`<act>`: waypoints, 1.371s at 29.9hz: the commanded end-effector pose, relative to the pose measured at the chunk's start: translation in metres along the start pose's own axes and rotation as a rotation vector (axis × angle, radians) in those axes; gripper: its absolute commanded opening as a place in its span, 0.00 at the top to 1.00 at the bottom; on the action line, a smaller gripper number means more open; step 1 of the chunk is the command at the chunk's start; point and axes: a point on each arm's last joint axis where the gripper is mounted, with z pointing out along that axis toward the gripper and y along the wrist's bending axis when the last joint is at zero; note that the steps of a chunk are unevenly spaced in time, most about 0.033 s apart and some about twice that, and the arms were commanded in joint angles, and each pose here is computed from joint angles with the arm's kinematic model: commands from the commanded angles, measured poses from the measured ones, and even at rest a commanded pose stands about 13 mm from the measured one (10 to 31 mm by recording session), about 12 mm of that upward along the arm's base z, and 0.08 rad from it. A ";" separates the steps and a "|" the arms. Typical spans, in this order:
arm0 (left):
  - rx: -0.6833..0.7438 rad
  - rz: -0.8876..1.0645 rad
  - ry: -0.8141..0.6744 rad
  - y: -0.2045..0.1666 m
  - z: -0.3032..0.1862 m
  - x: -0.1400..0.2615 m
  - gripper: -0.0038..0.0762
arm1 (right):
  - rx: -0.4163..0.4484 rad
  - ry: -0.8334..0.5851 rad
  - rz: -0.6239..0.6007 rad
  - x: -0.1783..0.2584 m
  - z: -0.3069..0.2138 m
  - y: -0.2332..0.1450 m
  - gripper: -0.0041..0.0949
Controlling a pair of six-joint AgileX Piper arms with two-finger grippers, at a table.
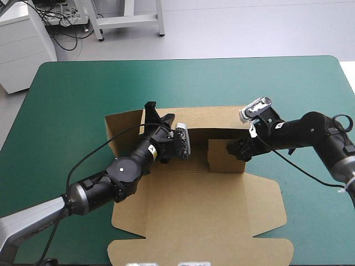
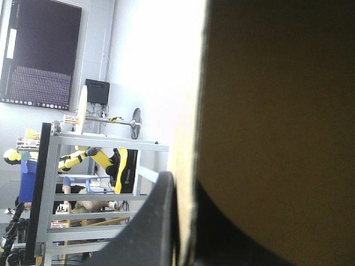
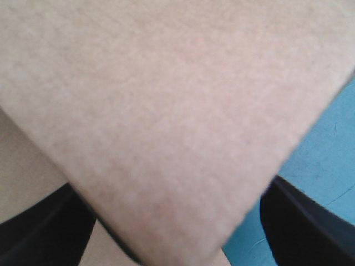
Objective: Fold the box
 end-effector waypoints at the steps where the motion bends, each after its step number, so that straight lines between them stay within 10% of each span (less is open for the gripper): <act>1: -0.032 -0.039 -0.027 0.014 -0.008 -0.006 0.97 | 0.085 -0.093 -0.032 -0.013 -0.009 0.002 0.22; 6: -0.015 -0.056 0.002 0.008 -0.004 -0.003 0.97 | 0.107 -0.103 -0.028 -0.014 -0.010 0.000 0.30; 19: -0.015 -0.034 -0.002 0.008 -0.004 -0.003 0.97 | 0.077 -0.081 -0.010 -0.013 -0.006 0.001 0.98; 28: -0.034 -0.027 0.021 0.010 -0.005 -0.001 0.95 | 0.068 -0.072 0.025 -0.012 -0.006 0.001 0.98; 37: -0.069 -0.018 -0.057 0.016 -0.027 -0.018 0.44 | 0.120 -0.074 0.103 -0.012 -0.007 -0.004 0.98; 41: -0.106 -0.019 -0.056 0.018 -0.042 -0.027 0.37 | 0.146 -0.073 0.112 -0.011 -0.007 -0.006 0.98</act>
